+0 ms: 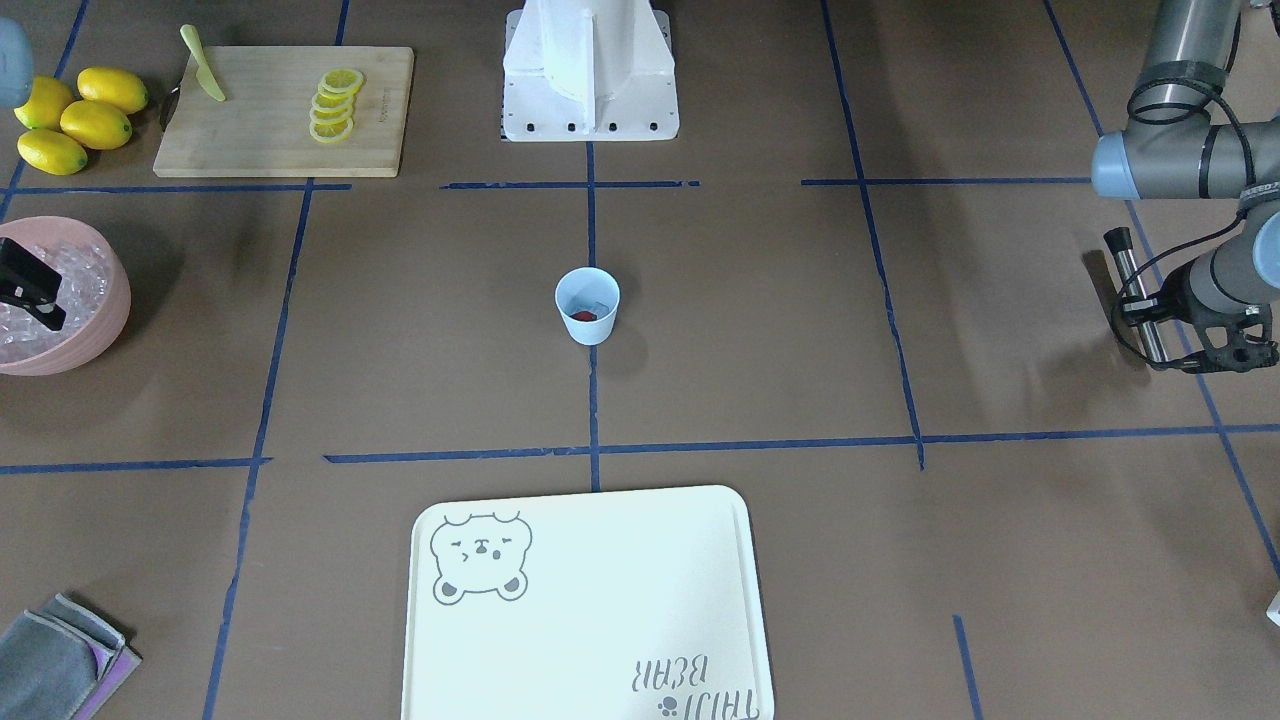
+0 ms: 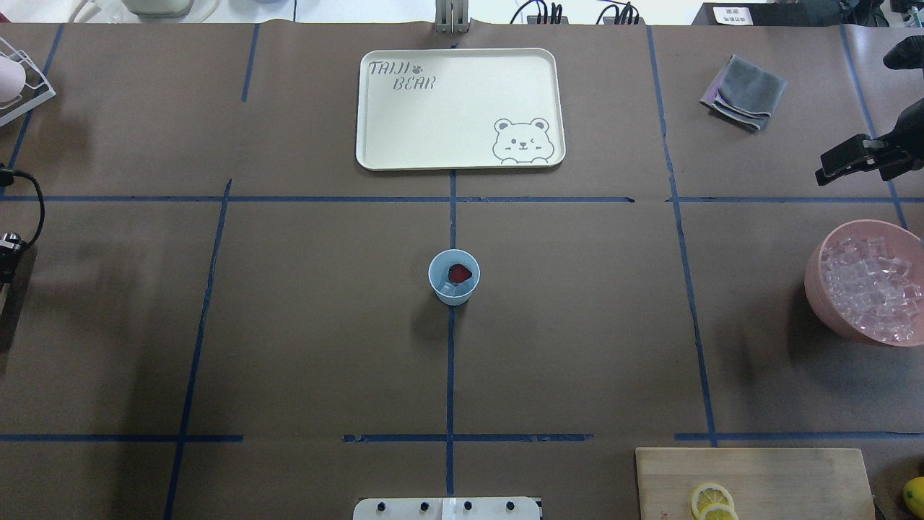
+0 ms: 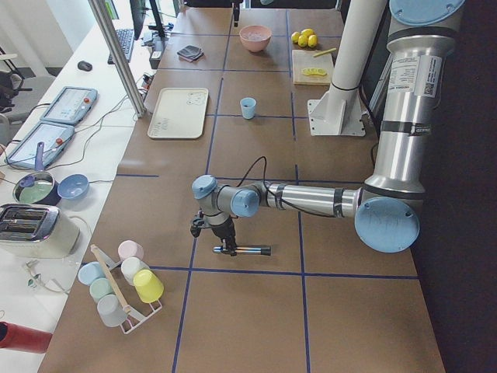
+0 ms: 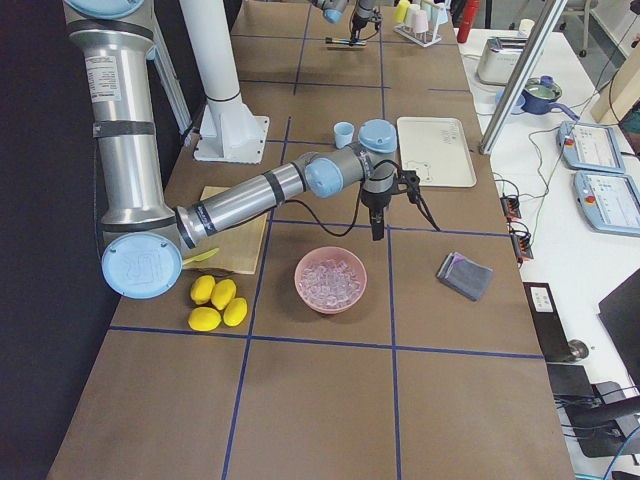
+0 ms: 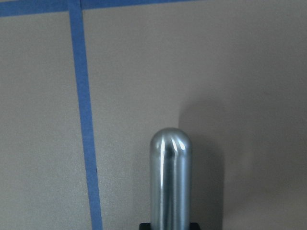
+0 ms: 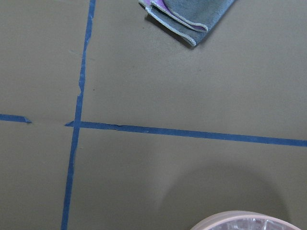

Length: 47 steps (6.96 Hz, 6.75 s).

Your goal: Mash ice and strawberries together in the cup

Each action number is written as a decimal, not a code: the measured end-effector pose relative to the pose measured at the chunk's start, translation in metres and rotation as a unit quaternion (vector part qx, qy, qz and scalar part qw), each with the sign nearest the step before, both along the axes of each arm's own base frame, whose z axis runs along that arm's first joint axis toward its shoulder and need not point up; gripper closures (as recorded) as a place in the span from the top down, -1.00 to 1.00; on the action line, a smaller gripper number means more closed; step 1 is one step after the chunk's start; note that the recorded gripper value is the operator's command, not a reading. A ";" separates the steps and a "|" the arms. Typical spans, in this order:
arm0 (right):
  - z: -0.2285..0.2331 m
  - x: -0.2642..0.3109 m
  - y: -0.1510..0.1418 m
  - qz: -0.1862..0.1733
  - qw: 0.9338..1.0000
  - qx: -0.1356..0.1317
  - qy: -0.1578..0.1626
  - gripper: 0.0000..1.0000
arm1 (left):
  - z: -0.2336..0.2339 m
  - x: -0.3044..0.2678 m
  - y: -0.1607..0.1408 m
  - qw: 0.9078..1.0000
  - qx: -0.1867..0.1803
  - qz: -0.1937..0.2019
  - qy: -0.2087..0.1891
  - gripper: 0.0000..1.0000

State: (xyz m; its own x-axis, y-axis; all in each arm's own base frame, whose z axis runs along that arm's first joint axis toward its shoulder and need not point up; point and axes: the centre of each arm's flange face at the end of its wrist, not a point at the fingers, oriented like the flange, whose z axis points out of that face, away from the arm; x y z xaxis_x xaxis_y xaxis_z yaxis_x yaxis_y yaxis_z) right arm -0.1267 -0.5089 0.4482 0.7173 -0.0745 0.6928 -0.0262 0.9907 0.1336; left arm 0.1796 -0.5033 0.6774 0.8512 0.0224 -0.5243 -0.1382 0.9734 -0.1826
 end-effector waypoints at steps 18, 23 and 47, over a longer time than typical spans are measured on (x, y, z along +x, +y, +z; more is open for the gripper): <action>0.218 0.201 0.038 -0.087 0.996 0.019 0.022 1.00 | -0.066 -0.233 0.002 0.979 0.090 -0.071 0.169 1.00; 0.230 0.229 0.042 -0.075 0.997 0.002 -0.002 1.00 | -0.054 -0.228 0.008 0.975 0.066 -0.081 0.197 1.00; 0.187 0.195 0.023 -0.124 0.992 -0.001 0.003 1.00 | -0.053 -0.228 0.046 0.980 0.089 -0.082 0.159 1.00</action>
State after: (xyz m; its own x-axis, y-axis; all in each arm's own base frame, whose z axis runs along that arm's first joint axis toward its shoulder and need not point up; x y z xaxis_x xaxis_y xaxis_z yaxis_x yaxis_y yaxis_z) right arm 0.0680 -0.4861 0.6356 0.6810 -0.2486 0.6888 0.2200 0.9666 0.1313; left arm -0.0485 -0.4575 0.6247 0.6460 0.0148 -0.7632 0.0000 0.9998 0.0193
